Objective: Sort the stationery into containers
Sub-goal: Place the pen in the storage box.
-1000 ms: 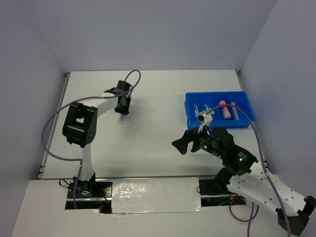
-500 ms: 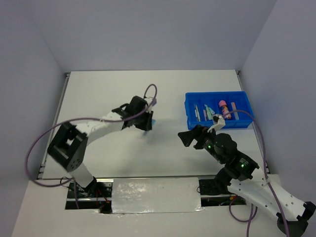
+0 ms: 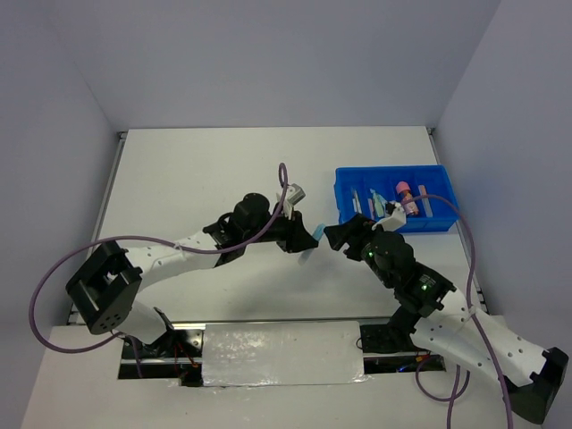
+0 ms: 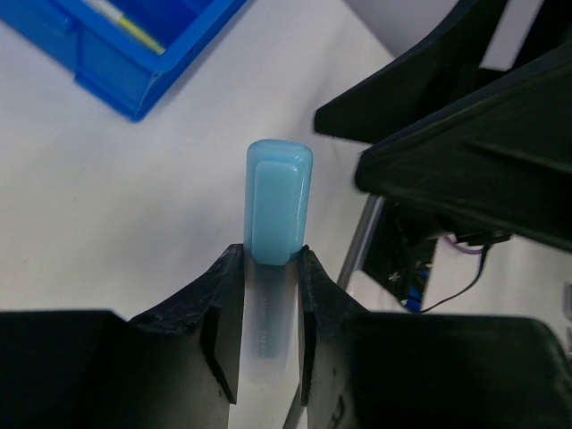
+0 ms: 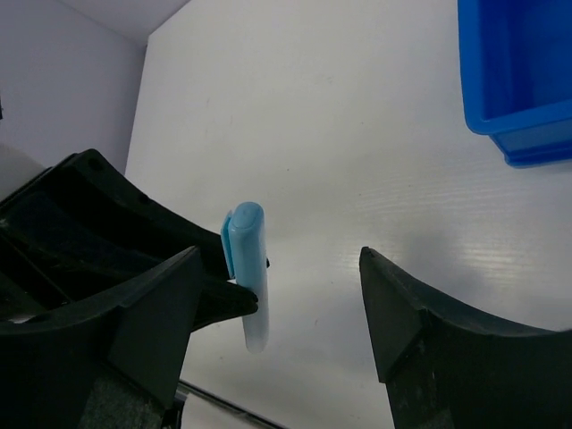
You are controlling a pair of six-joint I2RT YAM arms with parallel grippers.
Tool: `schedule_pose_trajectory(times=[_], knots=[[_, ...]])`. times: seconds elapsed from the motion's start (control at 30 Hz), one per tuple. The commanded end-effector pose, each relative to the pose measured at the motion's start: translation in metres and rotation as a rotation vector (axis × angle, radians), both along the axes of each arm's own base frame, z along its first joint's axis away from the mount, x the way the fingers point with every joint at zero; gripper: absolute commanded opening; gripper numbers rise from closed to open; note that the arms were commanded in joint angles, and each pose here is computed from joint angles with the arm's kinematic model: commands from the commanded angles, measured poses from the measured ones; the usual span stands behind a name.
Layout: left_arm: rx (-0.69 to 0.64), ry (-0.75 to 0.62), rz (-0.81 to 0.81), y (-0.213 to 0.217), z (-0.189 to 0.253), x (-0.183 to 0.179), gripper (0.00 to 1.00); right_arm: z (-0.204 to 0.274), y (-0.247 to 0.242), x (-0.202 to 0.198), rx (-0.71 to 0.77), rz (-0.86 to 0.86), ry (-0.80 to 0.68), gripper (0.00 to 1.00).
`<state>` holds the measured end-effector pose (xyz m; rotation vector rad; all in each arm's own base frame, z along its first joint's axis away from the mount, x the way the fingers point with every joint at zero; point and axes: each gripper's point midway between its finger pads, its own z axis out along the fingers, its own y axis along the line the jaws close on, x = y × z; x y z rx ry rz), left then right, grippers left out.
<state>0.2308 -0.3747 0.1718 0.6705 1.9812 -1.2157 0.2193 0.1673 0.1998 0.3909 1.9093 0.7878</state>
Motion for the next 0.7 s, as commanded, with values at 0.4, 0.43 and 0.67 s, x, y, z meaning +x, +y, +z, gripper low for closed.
schedule_pose_trajectory(times=[0.4,0.43,0.67], knots=[[-0.195,-0.089,-0.091,-0.032,0.061,-0.009,0.0,0.004,0.046,0.011,0.036,0.147,-0.026,0.37],[-0.185,-0.084,-0.075,-0.031,0.059,-0.007,0.0,0.002,0.048,0.01,0.035,0.156,-0.021,0.28],[-0.035,-0.072,0.196,-0.018,0.067,0.045,0.99,0.001,0.016,0.042,-0.24,0.114,-0.057,0.0]])
